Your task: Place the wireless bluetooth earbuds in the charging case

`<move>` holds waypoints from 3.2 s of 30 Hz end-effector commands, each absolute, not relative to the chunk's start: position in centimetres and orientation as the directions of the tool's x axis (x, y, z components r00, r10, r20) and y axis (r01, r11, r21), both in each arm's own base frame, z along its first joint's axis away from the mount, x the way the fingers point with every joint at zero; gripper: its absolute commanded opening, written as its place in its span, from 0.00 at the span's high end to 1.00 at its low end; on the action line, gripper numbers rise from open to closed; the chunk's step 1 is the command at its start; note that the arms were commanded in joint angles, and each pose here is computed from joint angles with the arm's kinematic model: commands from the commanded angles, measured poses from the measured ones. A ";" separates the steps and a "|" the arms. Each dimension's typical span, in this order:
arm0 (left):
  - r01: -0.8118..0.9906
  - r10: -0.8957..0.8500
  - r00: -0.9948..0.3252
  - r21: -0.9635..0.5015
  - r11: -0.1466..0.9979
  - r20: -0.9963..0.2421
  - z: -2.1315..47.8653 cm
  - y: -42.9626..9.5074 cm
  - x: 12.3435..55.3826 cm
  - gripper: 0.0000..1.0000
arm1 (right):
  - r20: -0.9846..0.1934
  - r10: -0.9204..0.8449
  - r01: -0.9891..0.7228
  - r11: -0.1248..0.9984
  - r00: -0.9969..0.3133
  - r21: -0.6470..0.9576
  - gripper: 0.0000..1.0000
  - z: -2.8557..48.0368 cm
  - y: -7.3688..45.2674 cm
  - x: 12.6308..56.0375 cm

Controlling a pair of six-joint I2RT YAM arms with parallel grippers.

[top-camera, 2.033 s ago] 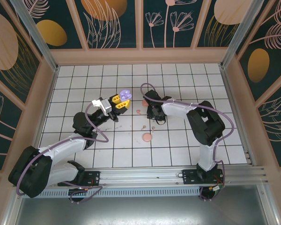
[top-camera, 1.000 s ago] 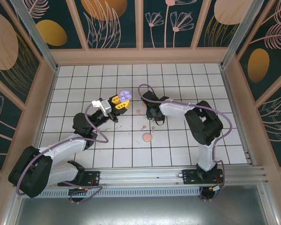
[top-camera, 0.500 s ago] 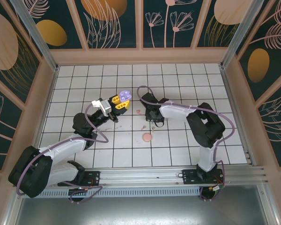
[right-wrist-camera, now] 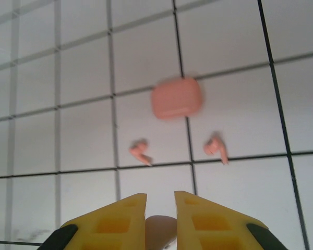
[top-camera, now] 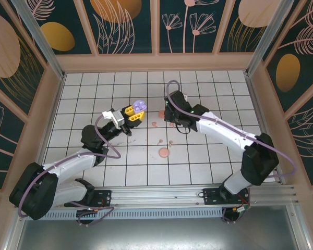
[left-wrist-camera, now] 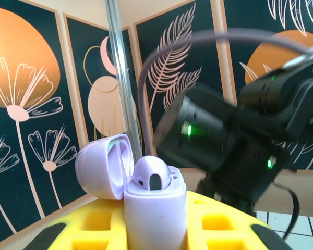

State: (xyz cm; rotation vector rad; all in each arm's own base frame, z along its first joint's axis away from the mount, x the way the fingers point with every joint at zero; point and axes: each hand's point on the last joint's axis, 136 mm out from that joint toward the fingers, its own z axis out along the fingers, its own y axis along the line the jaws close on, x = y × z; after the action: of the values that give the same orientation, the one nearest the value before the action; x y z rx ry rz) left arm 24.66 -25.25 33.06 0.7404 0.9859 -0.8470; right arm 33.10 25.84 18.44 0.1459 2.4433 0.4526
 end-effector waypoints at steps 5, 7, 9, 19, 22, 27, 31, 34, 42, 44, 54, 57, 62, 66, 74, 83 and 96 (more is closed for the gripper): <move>0.859 -0.256 0.343 0.192 0.474 -0.904 34.2 -25.5 24.4 1.00 | -0.745 0.262 -0.182 0.871 -0.613 0.456 0.82 32.4 26.8 34.0; 0.860 -0.254 0.341 0.191 0.474 -0.905 34.1 -25.6 24.6 1.00 | -0.767 0.275 -0.222 0.852 -0.580 0.474 0.82 35.0 27.2 33.9; 0.862 -0.254 0.335 0.187 0.471 -0.907 34.0 -25.7 24.7 1.00 | -0.788 0.285 -0.271 0.830 -0.546 0.487 0.81 37.5 27.8 33.5; 0.873 -0.292 0.322 0.163 0.460 -0.900 34.5 -26.0 25.1 1.00 | -0.850 0.259 -0.423 0.777 -0.459 0.466 0.81 42.1 32.0 29.7; 0.875 -0.308 0.318 0.153 0.459 -0.897 34.7 -26.0 25.2 1.00 | -0.859 0.253 -0.448 0.768 -0.445 0.458 0.81 42.3 32.7 28.7; 0.875 -0.314 0.321 0.153 0.460 -0.893 34.9 -25.9 25.2 1.00 | -0.876 0.237 -0.474 0.766 -0.420 0.435 0.81 42.1 33.4 27.4; 0.875 -0.318 0.321 0.151 0.460 -0.892 35.0 -25.9 25.1 1.00 | -0.891 0.228 -0.487 0.770 -0.393 0.412 0.81 42.0 33.8 26.6; 0.874 -0.319 0.323 0.151 0.462 -0.891 35.1 -25.9 25.1 1.00 | -0.898 0.232 -0.489 0.773 -0.373 0.403 0.81 41.8 33.9 26.3; 0.873 -0.321 0.327 0.154 0.463 -0.889 35.2 -25.8 25.1 1.00 | -0.891 0.237 -0.481 0.773 -0.387 0.414 0.81 41.0 33.8 26.0; 0.873 -0.322 0.328 0.154 0.464 -0.888 35.3 -25.8 25.1 1.00 | -0.890 0.235 -0.481 0.772 -0.391 0.415 0.81 40.8 33.9 26.0; 0.873 -0.326 0.328 0.153 0.463 -0.887 35.4 -25.7 25.0 1.00 | -0.881 0.220 -0.480 0.770 -0.418 0.420 0.81 39.3 34.5 25.6; 0.874 -0.327 0.329 0.154 0.462 -0.886 35.5 -25.7 24.9 1.00 | -0.879 0.217 -0.477 0.771 -0.424 0.421 0.81 38.9 34.6 25.6; 0.874 -0.331 0.331 0.155 0.461 -0.884 35.7 -25.7 24.8 1.00 | -0.877 0.205 -0.474 0.776 -0.435 0.416 0.81 38.2 34.9 25.7; 0.874 -0.332 0.332 0.156 0.460 -0.883 35.8 -25.7 24.8 1.00 | -0.875 0.195 -0.472 0.779 -0.443 0.413 0.81 37.6 35.2 25.8; 0.873 -0.333 0.333 0.156 0.461 -0.882 35.8 -25.6 24.7 1.00 | -0.877 0.181 -0.466 0.790 -0.445 0.399 0.81 36.8 35.5 26.1; 0.876 -0.334 0.330 0.154 0.457 -0.883 35.7 -25.6 24.6 1.00 | -0.878 0.151 -0.460 0.804 -0.453 0.376 0.82 35.6 35.9 26.3; 0.868 -0.328 0.334 0.152 0.473 -0.884 36.0 -25.6 25.0 1.00 | -0.919 -0.019 -0.546 0.809 -0.395 0.217 0.82 33.4 37.5 23.8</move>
State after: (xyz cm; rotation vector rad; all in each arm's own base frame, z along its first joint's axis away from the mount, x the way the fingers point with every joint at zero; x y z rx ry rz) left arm 26.05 -26.07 32.24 0.7266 1.0424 -0.8847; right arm 25.78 35.56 36.69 -0.2618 1.8516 0.6466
